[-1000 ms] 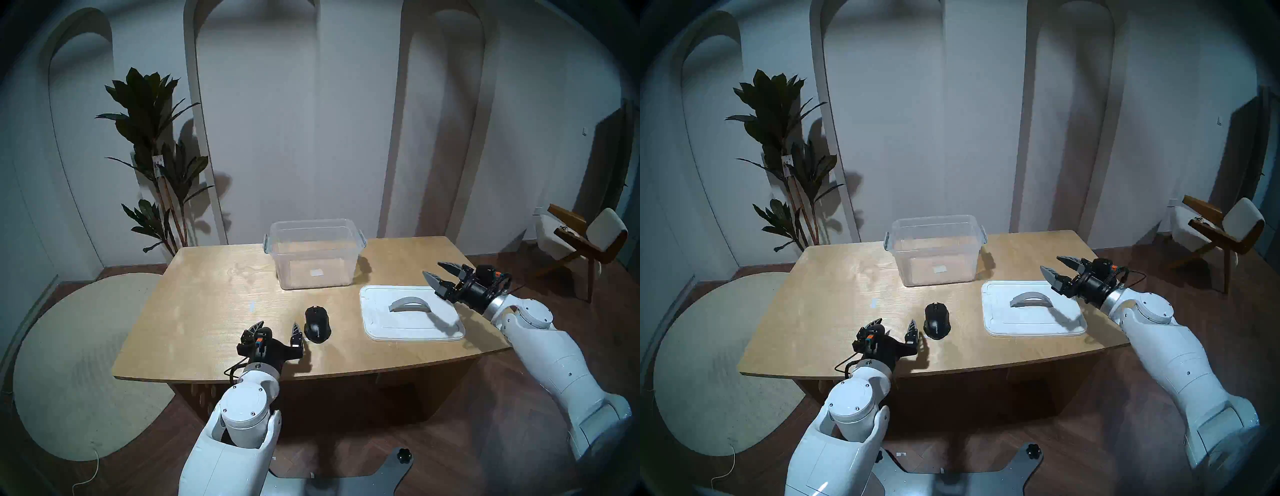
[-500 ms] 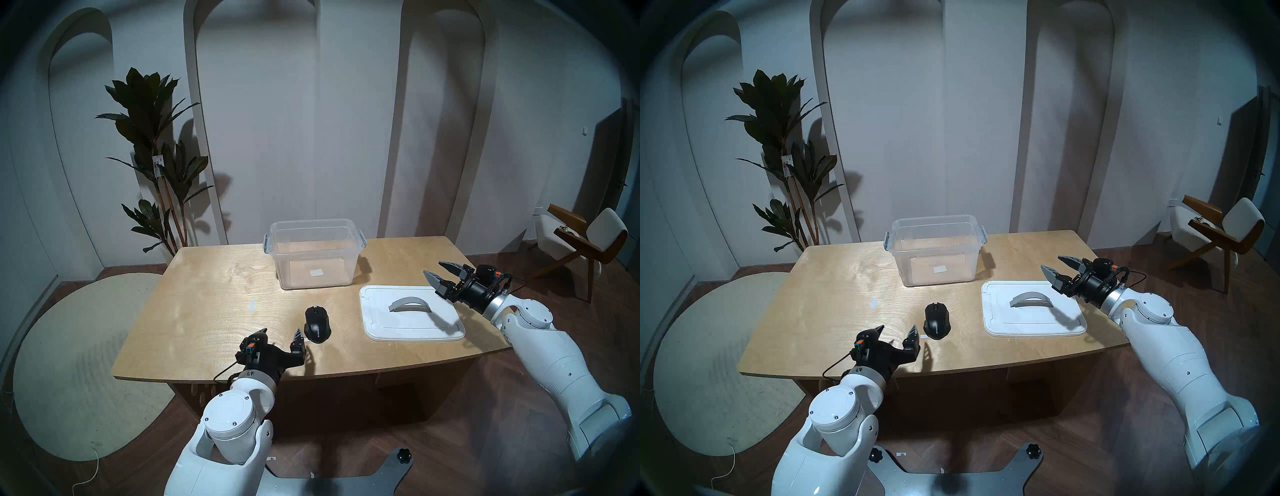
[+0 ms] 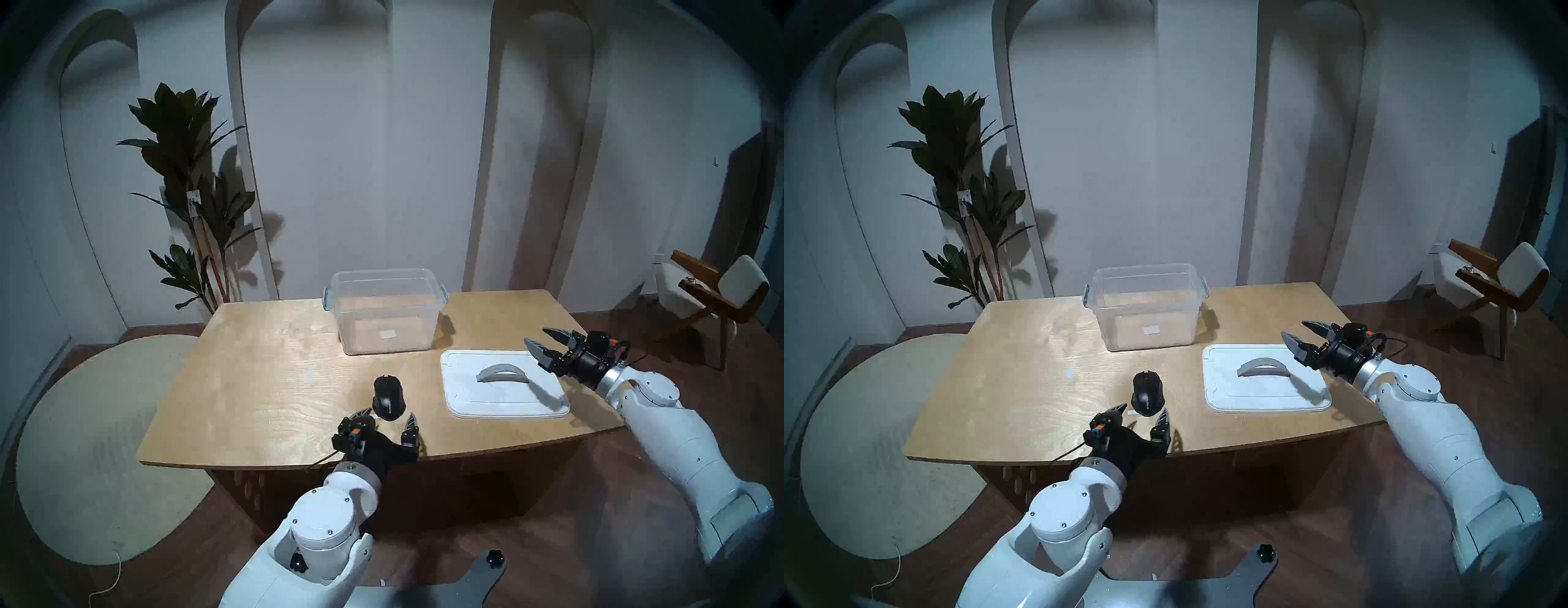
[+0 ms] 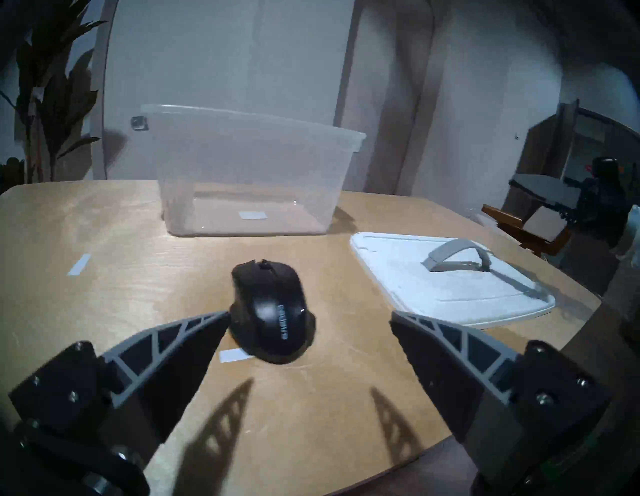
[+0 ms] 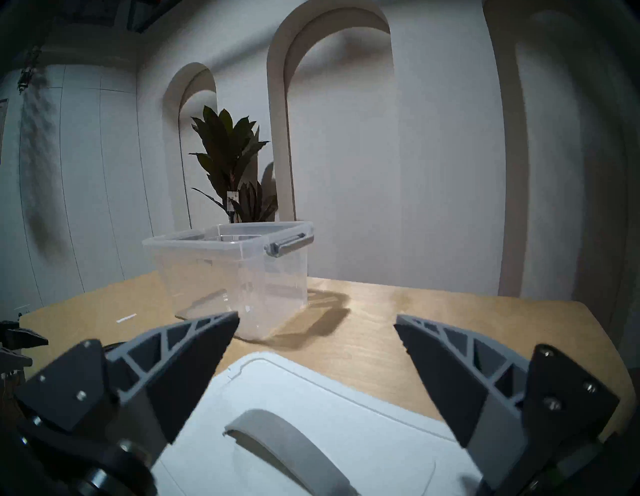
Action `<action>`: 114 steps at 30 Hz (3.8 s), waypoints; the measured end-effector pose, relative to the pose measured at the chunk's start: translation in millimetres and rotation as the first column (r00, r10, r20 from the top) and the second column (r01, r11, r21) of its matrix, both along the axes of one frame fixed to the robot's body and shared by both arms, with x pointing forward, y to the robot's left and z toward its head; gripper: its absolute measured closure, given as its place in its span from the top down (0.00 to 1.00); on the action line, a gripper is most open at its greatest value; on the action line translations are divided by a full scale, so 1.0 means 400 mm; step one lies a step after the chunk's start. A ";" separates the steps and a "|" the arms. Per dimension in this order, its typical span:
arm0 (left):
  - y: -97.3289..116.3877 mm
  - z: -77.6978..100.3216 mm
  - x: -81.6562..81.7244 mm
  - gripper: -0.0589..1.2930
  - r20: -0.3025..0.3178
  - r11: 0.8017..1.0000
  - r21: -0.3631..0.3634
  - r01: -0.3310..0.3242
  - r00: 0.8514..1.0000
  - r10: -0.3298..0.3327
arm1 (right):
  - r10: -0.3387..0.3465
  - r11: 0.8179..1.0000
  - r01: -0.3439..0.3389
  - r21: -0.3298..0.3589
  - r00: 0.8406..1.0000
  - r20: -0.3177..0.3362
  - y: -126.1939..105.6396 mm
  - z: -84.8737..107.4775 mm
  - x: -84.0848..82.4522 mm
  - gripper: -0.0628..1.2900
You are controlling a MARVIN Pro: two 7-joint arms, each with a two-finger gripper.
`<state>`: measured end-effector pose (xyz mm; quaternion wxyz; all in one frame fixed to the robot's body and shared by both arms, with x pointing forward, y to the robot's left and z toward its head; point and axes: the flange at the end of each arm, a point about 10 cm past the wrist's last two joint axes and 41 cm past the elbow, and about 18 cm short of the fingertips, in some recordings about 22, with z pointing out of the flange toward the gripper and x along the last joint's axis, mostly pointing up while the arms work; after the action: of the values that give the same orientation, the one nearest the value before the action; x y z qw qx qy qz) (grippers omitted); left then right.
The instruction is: Open a storage container and put mouse inside
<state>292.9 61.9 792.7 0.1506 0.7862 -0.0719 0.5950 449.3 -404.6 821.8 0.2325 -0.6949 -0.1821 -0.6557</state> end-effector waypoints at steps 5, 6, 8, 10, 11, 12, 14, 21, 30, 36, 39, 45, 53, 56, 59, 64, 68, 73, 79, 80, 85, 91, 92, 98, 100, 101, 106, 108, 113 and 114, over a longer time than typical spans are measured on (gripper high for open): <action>-0.027 -0.003 0.011 0.96 -0.004 1.000 0.007 0.005 1.000 -0.005 | 0.002 1.000 -0.002 -0.004 1.000 -0.009 -0.012 -0.012 -0.003 0.94; -0.034 -0.013 0.014 0.96 -0.015 1.000 0.016 0.007 1.000 -0.007 | 0.003 1.000 -0.003 -0.004 1.000 -0.010 -0.014 -0.014 -0.003 0.94; -0.045 -0.037 0.017 0.96 -0.038 0.999 0.044 0.012 0.999 -0.010 | 0.007 1.000 -0.007 -0.004 1.000 -0.010 -0.016 -0.017 -0.002 0.94; -0.056 -0.064 0.018 0.96 -0.058 0.996 0.089 0.013 0.998 -0.008 | 0.011 1.000 -0.011 -0.001 1.000 -0.009 -0.016 -0.019 -0.001 0.94; -0.059 -0.073 0.019 0.96 -0.061 0.994 0.109 0.011 0.998 -0.004 | 0.012 1.000 -0.012 0.000 1.000 -0.008 -0.015 -0.019 0.000 0.93; -0.062 -0.083 0.020 0.96 -0.064 0.992 0.128 0.009 0.998 -0.001 | 0.014 1.000 -0.014 0.001 1.000 -0.007 -0.014 -0.020 0.000 0.93; -0.065 -0.100 0.024 0.96 -0.065 0.986 0.167 0.000 0.998 0.011 | 0.018 1.000 -0.018 0.003 1.000 -0.005 -0.012 -0.019 0.002 0.94; -0.074 -0.145 0.050 0.96 -0.047 0.958 0.278 -0.065 0.996 0.081 | 0.035 0.999 -0.035 0.010 0.999 0.007 -0.003 -0.015 0.008 0.94; -0.105 -0.150 0.100 0.96 0.008 0.931 0.327 -0.165 0.985 0.172 | 0.049 0.999 -0.049 0.014 0.999 0.014 0.001 -0.014 0.011 0.94; -0.122 -0.152 0.132 0.96 0.049 0.903 0.354 -0.244 0.969 0.242 | 0.051 0.999 -0.051 -0.002 0.999 -0.003 -0.009 -0.034 0.007 0.94; -0.132 -0.153 0.142 0.96 0.065 0.889 0.360 -0.283 0.958 0.279 | 0.056 0.998 -0.056 -0.017 0.998 -0.025 -0.012 -0.058 -0.001 0.94; -0.149 -0.158 0.147 0.96 0.075 0.866 0.351 -0.358 0.932 0.355 | 0.071 0.997 -0.073 -0.036 0.996 -0.049 -0.011 -0.090 -0.007 0.94; -0.159 -0.162 0.159 0.96 0.071 0.824 0.325 -0.465 0.881 0.469 | 0.084 0.995 -0.086 -0.046 0.995 -0.046 -0.014 -0.099 -0.004 0.94; -0.167 -0.165 0.164 0.96 0.073 0.801 0.316 -0.508 0.855 0.513 | 0.088 0.995 -0.089 -0.044 0.995 -0.041 -0.016 -0.100 -0.001 0.94; -0.176 -0.167 0.169 0.96 0.078 0.778 0.307 -0.549 0.829 0.554 | 0.092 0.995 -0.093 -0.041 0.995 -0.035 -0.018 -0.101 0.001 0.94; -0.195 -0.173 0.178 0.96 0.086 0.747 0.290 -0.599 0.793 0.603 | 0.102 0.994 -0.102 -0.035 0.995 -0.024 -0.022 -0.104 0.004 0.94; -0.208 -0.175 0.186 0.96 0.099 0.752 0.284 -0.594 0.799 0.593 | 0.109 0.993 -0.110 -0.031 0.994 -0.017 -0.025 -0.107 0.006 0.94; -0.215 -0.180 0.188 0.94 0.130 0.777 0.285 -0.561 0.826 0.549 | 0.119 0.992 -0.119 -0.028 0.993 -0.007 -0.026 -0.107 0.010 0.94; -0.189 -0.186 0.176 0.94 0.175 0.794 0.296 -0.530 0.848 0.501 | 0.130 0.991 -0.130 -0.025 0.992 0.005 -0.021 -0.101 0.016 0.94; -0.180 -0.188 0.175 0.94 0.186 0.794 0.301 -0.528 0.849 0.494 | 0.132 0.991 -0.132 -0.025 0.991 0.008 -0.020 -0.099 0.017 0.94; -0.133 -0.192 0.184 0.94 0.220 0.783 0.316 -0.536 0.844 0.489 | 0.140 0.990 -0.140 -0.024 0.990 0.018 -0.015 -0.092 0.022 0.94; -0.088 -0.190 0.200 0.94 0.210 0.804 0.315 -0.504 0.864 0.458 | 0.145 0.989 -0.144 -0.025 0.989 0.024 -0.015 -0.088 0.025 0.94; -0.080 -0.188 0.204 0.94 0.204 0.814 0.314 -0.489 0.872 0.446 | 0.145 0.989 -0.145 -0.025 0.989 0.025 -0.015 -0.087 0.025 0.94; -0.033 -0.182 0.226 0.94 0.179 0.847 0.333 -0.415 0.909 0.376 | 0.147 0.989 -0.147 -0.026 0.989 0.027 -0.016 -0.086 0.026 0.94; -0.016 -0.177 0.236 0.94 0.171 0.857 0.343 -0.384 0.923 0.345 | 0.148 0.989 -0.147 -0.026 0.989 0.028 -0.017 -0.085 0.026 0.94; -0.009 -0.175 0.240 0.94 0.167 0.860 0.347 -0.373 0.927 0.335 | 0.148 0.989 -0.147 -0.026 0.989 0.028 -0.017 -0.085 0.026 0.94; 0.042 -0.163 0.270 0.94 0.126 0.875 0.364 -0.319 0.948 0.292 | 0.149 0.989 -0.148 -0.026 0.988 0.029 -0.018 -0.084 0.026 0.94; 0.064 -0.157 0.284 0.94 0.099 0.883 0.367 -0.293 0.956 0.276 | 0.149 0.989 -0.148 -0.026 0.988 0.030 -0.019 -0.084 0.026 0.94; 0.095 -0.146 0.307 0.94 0.009 0.917 0.335 -0.214 0.975 0.224 | 0.150 0.988 -0.149 -0.027 0.988 0.031 -0.021 -0.084 0.027 0.94; 0.099 -0.146 0.312 0.94 -0.008 0.924 0.325 -0.202 0.976 0.216 | 0.150 0.988 -0.149 -0.027 0.988 0.031 -0.021 -0.084 0.027 0.94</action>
<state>417.6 101.7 734.5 -0.0425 0.8160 -0.0805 0.5708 459.9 -413.0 788.2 0.2695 -0.6711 -0.2456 -0.6456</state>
